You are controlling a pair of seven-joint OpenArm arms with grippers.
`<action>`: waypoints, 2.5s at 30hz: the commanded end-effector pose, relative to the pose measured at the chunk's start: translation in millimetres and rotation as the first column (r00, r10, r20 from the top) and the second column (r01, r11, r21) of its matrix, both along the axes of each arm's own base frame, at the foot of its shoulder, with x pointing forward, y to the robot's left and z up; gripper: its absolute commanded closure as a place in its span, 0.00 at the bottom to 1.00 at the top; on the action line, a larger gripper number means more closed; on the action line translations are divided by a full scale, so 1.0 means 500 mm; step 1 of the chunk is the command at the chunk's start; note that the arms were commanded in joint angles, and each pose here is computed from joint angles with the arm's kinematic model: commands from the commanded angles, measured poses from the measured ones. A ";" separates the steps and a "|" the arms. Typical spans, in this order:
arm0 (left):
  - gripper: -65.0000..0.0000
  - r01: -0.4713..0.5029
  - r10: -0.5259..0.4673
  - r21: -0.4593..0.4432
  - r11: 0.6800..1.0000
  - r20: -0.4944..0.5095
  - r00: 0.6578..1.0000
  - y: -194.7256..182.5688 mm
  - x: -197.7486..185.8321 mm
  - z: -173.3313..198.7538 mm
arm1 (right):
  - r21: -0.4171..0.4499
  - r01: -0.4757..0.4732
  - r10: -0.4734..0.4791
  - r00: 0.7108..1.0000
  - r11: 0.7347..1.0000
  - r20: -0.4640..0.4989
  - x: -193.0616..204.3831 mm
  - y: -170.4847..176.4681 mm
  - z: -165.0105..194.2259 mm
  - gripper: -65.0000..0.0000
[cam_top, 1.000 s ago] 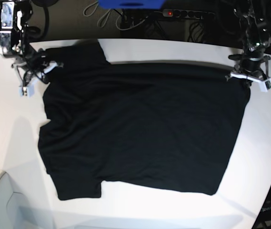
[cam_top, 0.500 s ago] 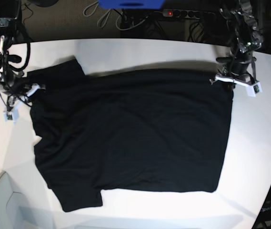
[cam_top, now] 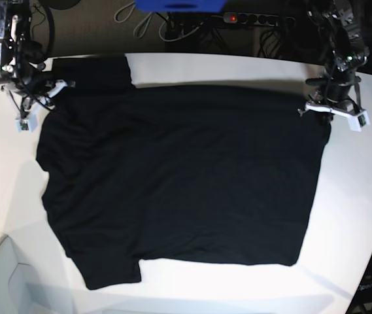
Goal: Layout the t-shirt on the table in an organized manner, then fold the t-shirt properly
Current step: 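Release the shirt edge and regrasp it with both grippers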
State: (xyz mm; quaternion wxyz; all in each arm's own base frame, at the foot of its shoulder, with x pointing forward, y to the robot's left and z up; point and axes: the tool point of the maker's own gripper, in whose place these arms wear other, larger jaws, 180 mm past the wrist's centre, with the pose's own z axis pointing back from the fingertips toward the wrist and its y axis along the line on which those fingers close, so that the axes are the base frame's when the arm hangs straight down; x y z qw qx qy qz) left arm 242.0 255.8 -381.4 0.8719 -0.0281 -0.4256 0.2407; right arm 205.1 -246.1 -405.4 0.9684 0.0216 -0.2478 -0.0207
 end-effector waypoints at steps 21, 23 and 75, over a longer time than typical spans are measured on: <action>0.64 -0.017 0.017 0.020 1.000 -0.012 1.000 0.030 -0.013 0.018 | -0.026 0.068 -0.068 0.998 0.997 0.015 -0.023 -0.040 0.023 0.63; 0.57 -0.021 0.021 0.032 0.999 0.004 1.000 0.036 -0.011 0.032 | -0.033 0.113 -0.110 0.991 0.993 0.082 -0.024 -0.054 0.054 0.62; 0.57 0.073 -0.059 0.074 0.995 -0.167 0.984 0.071 -0.063 -0.085 | 0.065 0.178 -0.174 0.983 0.982 -0.060 -0.147 0.010 -0.054 0.58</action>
